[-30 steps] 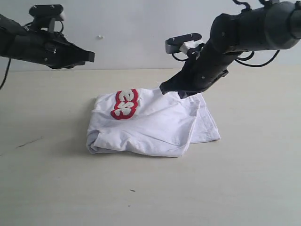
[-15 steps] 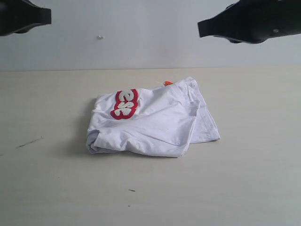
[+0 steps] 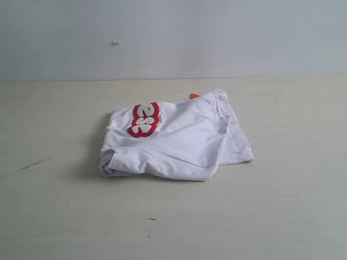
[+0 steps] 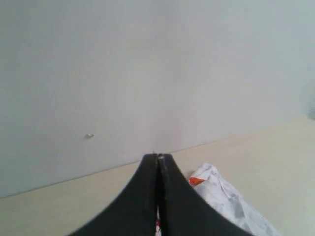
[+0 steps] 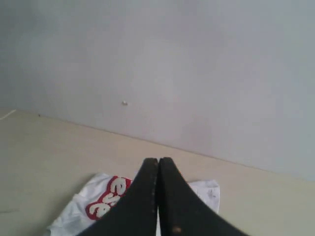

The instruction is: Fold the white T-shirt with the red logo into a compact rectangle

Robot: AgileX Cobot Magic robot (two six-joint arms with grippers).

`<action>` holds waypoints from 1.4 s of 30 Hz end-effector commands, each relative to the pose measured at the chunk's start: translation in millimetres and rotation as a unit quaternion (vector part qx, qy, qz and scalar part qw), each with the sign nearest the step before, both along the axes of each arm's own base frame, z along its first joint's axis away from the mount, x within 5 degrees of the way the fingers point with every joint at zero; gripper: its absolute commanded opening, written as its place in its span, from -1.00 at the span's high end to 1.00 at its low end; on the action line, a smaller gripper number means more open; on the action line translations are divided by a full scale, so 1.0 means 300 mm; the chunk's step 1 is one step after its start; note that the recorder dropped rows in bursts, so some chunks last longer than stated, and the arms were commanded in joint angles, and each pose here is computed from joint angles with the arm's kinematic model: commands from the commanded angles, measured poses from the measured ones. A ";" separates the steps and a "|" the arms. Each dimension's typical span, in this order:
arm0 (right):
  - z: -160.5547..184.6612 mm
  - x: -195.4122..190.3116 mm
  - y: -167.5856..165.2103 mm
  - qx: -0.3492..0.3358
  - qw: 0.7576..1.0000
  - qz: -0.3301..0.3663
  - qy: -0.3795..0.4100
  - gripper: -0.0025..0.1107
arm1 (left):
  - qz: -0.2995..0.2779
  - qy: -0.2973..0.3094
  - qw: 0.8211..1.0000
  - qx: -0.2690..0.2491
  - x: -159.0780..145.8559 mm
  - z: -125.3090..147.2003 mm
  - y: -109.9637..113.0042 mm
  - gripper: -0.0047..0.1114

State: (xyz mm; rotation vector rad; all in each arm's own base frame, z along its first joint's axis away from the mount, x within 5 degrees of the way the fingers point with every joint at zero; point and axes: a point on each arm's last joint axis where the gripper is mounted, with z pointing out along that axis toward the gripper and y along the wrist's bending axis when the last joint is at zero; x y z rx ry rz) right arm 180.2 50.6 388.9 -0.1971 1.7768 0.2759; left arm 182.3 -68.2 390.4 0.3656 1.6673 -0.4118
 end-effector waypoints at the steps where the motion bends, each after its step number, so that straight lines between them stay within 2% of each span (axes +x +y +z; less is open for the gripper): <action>1: 0.041 -0.135 -0.036 0.017 0.998 -0.002 -0.055 0.96 | -0.007 -0.038 0.999 -0.019 -0.120 0.027 0.026 0.92; 9: 0.089 -0.398 -0.094 0.031 0.992 0.010 -0.121 0.96 | -0.065 -0.128 0.989 -0.036 -0.392 0.093 0.059 0.92; 12: 0.081 -0.502 -0.115 0.050 0.991 0.016 -0.127 0.96 | -0.083 -0.154 0.983 -0.062 -0.499 0.106 0.075 0.92; 19: 0.051 -0.721 -0.165 0.081 0.978 0.025 -0.188 0.96 | -0.092 -0.258 0.956 -0.108 -0.750 0.108 0.136 0.92; 22: 0.035 -0.800 -0.184 0.089 0.969 0.027 -0.227 0.96 | -0.092 -0.295 0.945 -0.110 -0.823 0.096 0.155 0.92; 24: 0.034 -0.802 -0.185 0.089 0.969 0.027 -0.227 0.96 | -0.092 -0.314 0.938 -0.112 -0.861 0.087 0.164 0.92; 42: 0.027 -0.807 -0.184 0.081 0.974 0.029 -0.210 0.96 | -0.113 -0.294 0.944 -0.094 -0.857 0.061 0.149 0.92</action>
